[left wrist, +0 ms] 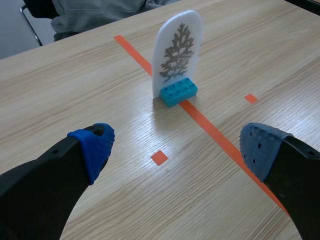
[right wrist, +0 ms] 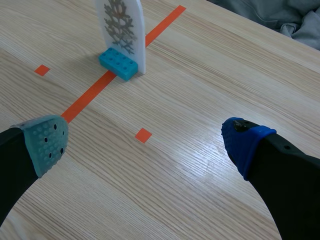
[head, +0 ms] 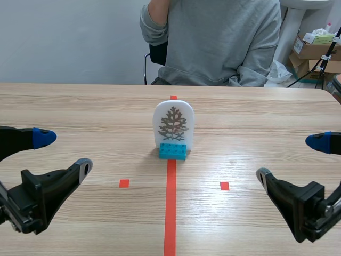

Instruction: Do the leaf sorting experiment

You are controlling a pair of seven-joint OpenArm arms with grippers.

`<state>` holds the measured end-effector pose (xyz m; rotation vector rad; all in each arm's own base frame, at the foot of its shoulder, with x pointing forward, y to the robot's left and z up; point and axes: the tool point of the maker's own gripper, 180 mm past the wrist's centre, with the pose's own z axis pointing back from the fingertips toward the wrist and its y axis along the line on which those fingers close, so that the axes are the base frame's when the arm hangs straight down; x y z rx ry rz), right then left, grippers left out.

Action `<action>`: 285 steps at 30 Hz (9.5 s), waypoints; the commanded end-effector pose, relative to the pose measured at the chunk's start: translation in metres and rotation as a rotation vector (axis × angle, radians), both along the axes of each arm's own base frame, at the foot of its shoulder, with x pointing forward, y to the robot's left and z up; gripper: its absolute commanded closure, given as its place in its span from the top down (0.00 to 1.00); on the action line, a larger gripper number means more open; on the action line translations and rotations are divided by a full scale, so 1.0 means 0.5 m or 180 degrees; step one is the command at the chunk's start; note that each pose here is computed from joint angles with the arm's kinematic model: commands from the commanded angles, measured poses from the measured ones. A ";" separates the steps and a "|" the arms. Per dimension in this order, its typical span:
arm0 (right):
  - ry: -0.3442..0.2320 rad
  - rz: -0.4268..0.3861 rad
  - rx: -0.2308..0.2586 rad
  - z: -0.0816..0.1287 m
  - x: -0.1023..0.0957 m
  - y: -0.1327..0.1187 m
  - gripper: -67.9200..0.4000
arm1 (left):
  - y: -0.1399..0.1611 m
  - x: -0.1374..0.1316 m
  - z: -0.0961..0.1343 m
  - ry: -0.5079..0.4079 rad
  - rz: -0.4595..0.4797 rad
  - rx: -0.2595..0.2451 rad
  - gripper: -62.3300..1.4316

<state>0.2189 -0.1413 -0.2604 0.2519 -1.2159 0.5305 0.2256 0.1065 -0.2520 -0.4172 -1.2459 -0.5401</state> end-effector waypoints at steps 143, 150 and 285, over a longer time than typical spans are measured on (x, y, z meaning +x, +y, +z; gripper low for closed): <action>-0.0130 0.0028 0.0031 0.023 0.013 0.004 0.94 | -0.441 0.325 -0.153 -0.0620 -0.1632 0.1185 0.74; -0.0130 0.0028 0.0031 0.023 0.013 0.004 0.94 | -0.441 0.325 -0.153 -0.0620 -0.1632 0.1185 0.50; -0.0021 0.0013 -0.0038 0.009 0.010 0.000 0.94 | 0.404 0.259 -0.217 0.0211 0.2016 0.0712 0.94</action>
